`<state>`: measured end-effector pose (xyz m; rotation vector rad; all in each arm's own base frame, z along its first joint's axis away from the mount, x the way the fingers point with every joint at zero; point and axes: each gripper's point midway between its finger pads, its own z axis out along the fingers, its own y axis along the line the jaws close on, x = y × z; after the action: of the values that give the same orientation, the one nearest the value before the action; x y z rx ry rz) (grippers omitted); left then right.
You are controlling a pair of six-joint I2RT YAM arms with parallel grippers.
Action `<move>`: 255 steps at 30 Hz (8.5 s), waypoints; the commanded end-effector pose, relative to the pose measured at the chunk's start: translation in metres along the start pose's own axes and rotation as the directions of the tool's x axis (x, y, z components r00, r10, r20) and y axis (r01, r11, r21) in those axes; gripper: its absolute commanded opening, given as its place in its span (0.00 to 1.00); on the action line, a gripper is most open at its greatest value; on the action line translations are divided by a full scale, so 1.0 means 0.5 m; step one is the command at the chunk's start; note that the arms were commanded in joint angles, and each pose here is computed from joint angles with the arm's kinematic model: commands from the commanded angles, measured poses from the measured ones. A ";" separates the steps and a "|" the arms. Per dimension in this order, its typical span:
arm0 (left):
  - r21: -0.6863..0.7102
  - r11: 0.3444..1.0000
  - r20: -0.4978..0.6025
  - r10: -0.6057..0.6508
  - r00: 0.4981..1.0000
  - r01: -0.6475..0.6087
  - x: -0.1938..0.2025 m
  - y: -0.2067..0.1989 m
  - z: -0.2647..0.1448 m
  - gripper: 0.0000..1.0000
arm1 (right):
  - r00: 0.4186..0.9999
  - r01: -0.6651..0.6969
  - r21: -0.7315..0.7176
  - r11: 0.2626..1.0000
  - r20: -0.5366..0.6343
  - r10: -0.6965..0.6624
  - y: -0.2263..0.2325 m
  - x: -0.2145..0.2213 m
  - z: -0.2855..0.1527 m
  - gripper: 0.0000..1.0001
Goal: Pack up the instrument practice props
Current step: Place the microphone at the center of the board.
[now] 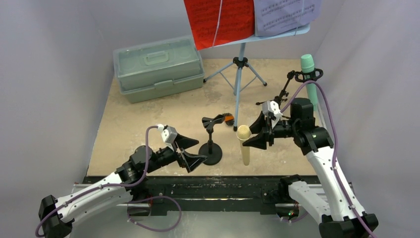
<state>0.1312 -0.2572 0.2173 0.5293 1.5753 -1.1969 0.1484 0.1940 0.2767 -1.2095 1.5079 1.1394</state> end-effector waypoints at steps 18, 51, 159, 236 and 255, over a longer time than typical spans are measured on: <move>0.122 0.974 0.061 -0.198 0.978 0.189 0.024 -0.030 0.002 1.00 | 0.995 -0.060 -0.104 0.993 0.068 0.067 0.005 0.021 0.022 0.13; 0.197 0.962 0.056 -0.204 0.977 0.190 0.046 -0.082 0.038 1.00 | 0.986 -0.122 -0.179 0.976 0.089 0.140 0.009 0.023 0.030 0.13; -0.019 0.937 0.019 0.349 0.937 -0.349 -0.232 -0.249 0.172 0.00 | 0.990 0.137 0.076 0.988 -0.025 -0.136 -0.029 0.077 -0.024 0.99; -0.720 0.339 -0.649 -0.019 0.761 -0.606 -0.089 0.673 -0.135 0.02 | 0.985 0.165 0.115 0.980 -0.064 -0.159 -0.036 0.087 -0.031 0.99; -0.636 0.356 -0.771 -0.267 0.578 -0.684 0.048 0.772 -0.138 0.28 | 0.984 0.171 0.119 0.978 -0.071 -0.163 -0.037 0.089 -0.033 0.99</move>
<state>0.3888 -0.0471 0.0278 0.5425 2.4981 0.4760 0.1600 0.1688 0.2366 -1.2623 1.4672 0.9031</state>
